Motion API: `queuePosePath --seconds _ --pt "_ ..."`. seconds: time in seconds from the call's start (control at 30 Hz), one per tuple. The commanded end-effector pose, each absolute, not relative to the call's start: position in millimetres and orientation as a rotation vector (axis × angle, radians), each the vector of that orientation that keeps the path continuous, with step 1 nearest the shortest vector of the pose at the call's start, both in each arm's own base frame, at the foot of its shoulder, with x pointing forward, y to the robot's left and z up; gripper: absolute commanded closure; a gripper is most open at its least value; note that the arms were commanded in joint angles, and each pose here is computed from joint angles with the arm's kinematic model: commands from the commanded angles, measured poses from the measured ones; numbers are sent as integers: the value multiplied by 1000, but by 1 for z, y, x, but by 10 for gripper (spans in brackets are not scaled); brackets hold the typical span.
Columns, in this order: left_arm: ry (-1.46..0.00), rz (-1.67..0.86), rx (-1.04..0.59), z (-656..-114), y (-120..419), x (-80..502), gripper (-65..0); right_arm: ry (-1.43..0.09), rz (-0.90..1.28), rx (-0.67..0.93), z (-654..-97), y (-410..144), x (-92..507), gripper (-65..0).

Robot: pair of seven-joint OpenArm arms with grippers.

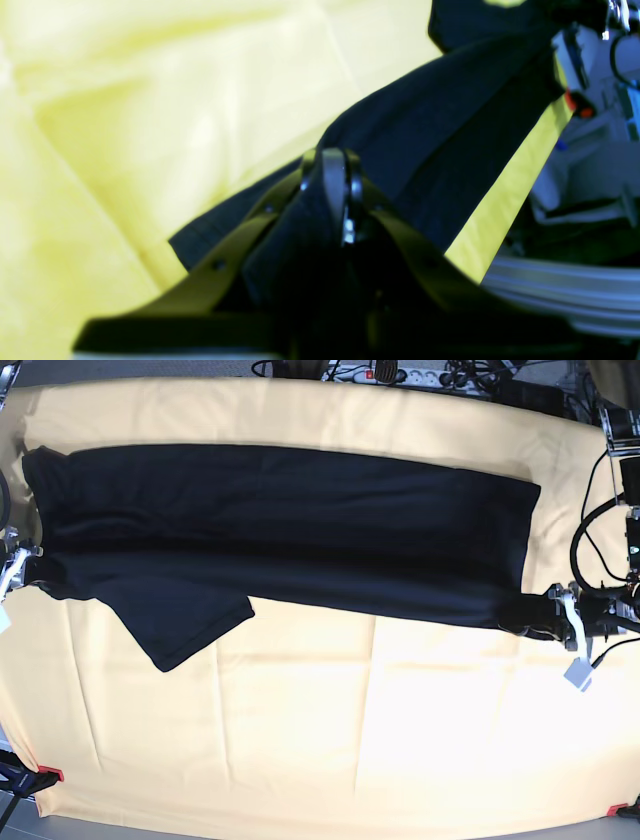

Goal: Fold the T-shirt properly
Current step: 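Fold the shirt's long edge over with both grippers, narrowing the strip, then grasp the hanging sleeve with the right gripper and tuck it onto the strip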

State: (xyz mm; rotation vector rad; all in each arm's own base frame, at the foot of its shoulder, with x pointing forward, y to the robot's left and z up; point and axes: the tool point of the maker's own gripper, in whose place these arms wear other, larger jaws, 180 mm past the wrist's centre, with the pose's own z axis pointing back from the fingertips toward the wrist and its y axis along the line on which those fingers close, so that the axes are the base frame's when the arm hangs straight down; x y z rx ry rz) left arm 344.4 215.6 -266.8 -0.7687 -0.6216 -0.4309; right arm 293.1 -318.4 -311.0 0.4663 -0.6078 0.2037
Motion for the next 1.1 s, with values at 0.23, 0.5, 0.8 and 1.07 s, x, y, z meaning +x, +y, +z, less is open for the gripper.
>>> queuePosePath --seconds 0.23,0.5,0.8,1.07 --pt "-557 -526 -680 -267 228 305 0 -621 226 427 -295 -332 295 0" --pt "-457 -518 -683 -294 231 272 0 -608 225 418 -299 -333 292 0" --pt "-390 -491 -705 -314 230 250 -437 -689 231 400 -272 -343 306 -407" --pt "-383 -487 -706 -316 230 248 -437 -891 228 512 -222 -328 339 -407"
